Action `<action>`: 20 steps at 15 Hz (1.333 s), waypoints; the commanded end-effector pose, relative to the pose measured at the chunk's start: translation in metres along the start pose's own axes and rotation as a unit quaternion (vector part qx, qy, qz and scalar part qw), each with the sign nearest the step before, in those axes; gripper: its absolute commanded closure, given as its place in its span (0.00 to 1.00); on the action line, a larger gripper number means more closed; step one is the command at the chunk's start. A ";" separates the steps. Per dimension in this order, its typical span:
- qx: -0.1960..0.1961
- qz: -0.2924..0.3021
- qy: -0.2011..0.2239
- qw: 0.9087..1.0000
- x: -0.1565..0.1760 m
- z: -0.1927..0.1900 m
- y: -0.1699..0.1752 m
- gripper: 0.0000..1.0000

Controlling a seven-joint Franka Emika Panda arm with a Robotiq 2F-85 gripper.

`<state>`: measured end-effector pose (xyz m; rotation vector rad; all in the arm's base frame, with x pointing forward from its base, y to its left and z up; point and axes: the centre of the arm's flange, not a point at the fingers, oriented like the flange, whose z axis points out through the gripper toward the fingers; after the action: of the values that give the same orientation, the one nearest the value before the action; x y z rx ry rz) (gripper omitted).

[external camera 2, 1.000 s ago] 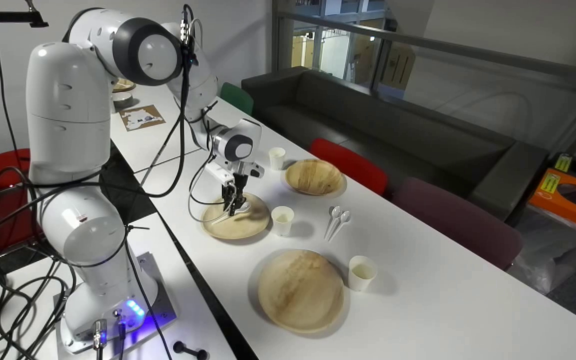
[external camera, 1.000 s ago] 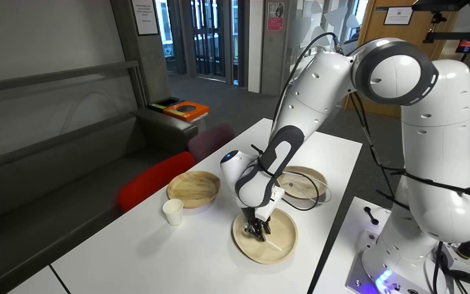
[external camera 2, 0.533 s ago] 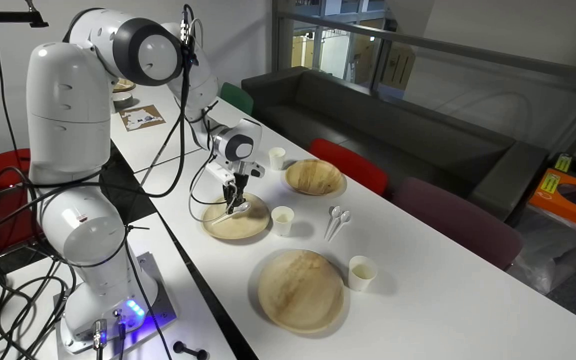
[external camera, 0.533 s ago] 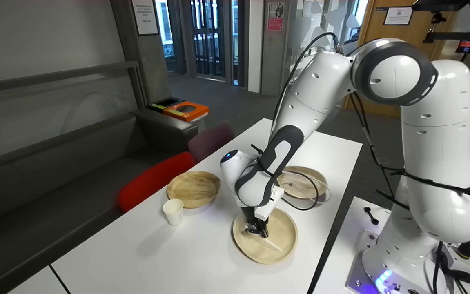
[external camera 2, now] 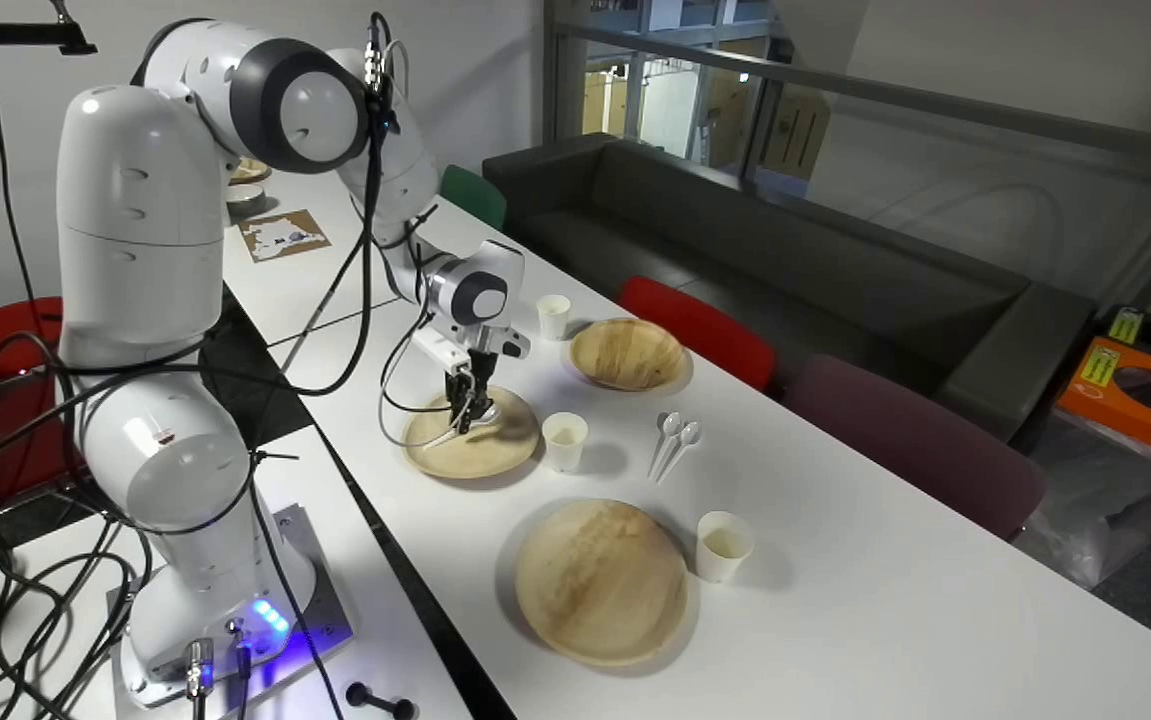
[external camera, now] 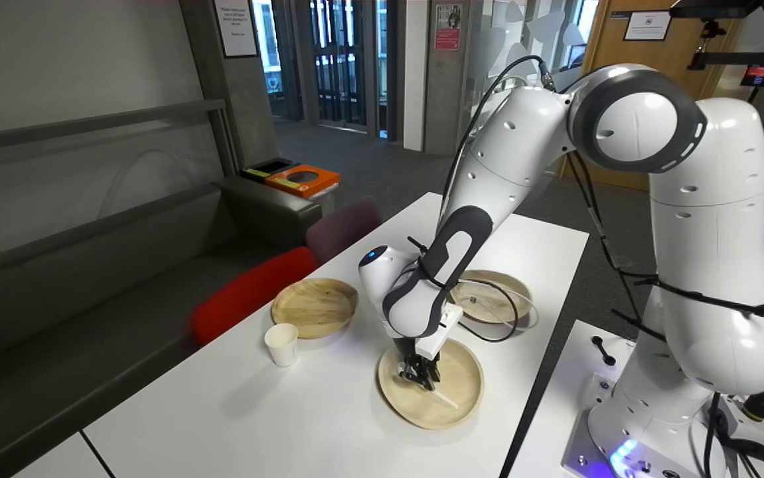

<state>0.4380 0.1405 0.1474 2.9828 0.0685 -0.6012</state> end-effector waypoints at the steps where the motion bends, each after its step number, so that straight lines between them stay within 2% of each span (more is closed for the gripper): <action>1: -0.012 0.001 -0.009 1.000 0.005 -0.001 0.003 0.94; 2: -0.012 0.001 -0.010 1.000 0.006 0.000 0.003 1.00; 7: -0.012 0.001 -0.010 1.000 0.010 -0.002 0.003 1.00; 8: -0.012 0.000 -0.009 1.000 0.010 -0.003 0.003 0.76; 11: -0.013 0.000 -0.008 1.000 0.010 -0.004 0.002 0.59; 14: -0.013 -0.001 -0.008 1.000 0.010 -0.004 0.003 0.35; 17: -0.013 0.000 -0.008 1.000 0.011 -0.004 0.003 0.34; 20: -0.013 0.000 -0.008 1.000 0.011 -0.004 0.004 0.67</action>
<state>0.4440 0.1398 0.1443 2.9796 0.0690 -0.6005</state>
